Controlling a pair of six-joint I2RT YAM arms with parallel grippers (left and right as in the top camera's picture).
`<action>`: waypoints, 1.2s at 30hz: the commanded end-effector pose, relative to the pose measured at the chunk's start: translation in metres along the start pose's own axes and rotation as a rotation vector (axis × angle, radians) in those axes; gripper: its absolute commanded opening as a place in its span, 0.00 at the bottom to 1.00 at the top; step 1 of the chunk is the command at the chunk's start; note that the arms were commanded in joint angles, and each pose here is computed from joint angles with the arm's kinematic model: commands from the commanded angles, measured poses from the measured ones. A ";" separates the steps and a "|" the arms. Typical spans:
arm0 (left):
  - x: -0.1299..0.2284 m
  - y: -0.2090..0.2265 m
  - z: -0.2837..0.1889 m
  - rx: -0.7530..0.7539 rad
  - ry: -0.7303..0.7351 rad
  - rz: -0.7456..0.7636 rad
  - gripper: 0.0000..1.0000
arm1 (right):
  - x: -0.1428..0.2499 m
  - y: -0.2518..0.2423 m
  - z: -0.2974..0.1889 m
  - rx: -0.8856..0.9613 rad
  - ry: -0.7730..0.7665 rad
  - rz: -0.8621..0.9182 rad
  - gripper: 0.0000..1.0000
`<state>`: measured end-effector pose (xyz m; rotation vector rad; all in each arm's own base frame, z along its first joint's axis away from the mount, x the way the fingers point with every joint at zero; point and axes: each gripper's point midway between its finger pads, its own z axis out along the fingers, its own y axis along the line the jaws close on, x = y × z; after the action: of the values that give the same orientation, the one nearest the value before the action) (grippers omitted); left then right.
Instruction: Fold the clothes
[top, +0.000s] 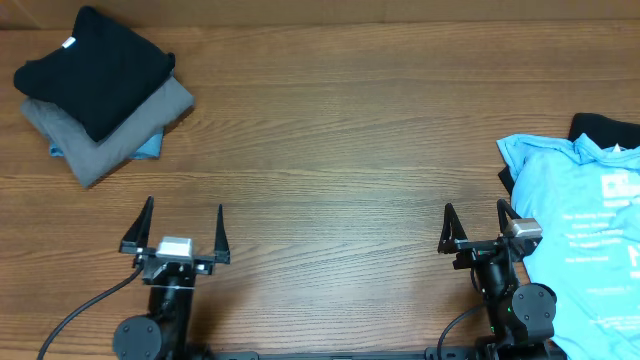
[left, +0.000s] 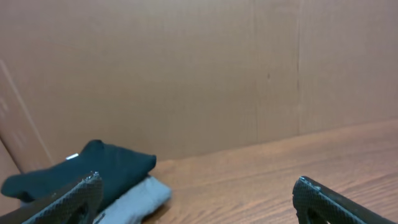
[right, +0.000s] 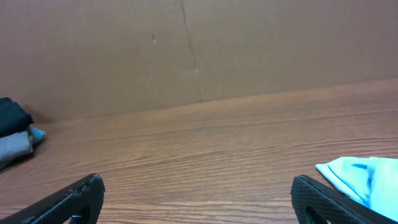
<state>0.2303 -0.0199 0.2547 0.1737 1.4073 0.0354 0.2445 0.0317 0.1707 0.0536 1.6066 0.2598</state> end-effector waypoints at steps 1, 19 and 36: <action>0.017 -0.003 0.003 0.005 -0.018 0.017 1.00 | 0.001 -0.001 0.000 -0.001 -0.008 0.003 1.00; 0.097 -0.019 0.000 0.064 0.220 -0.002 1.00 | 0.001 -0.001 0.000 -0.001 -0.008 0.003 1.00; 0.098 -0.019 0.000 0.064 0.221 -0.002 1.00 | 0.001 -0.001 0.000 -0.001 -0.008 0.003 1.00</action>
<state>0.2452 -0.0251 0.1573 0.2107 1.6323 0.0016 0.2445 0.0318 0.1706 0.0536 1.6070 0.2604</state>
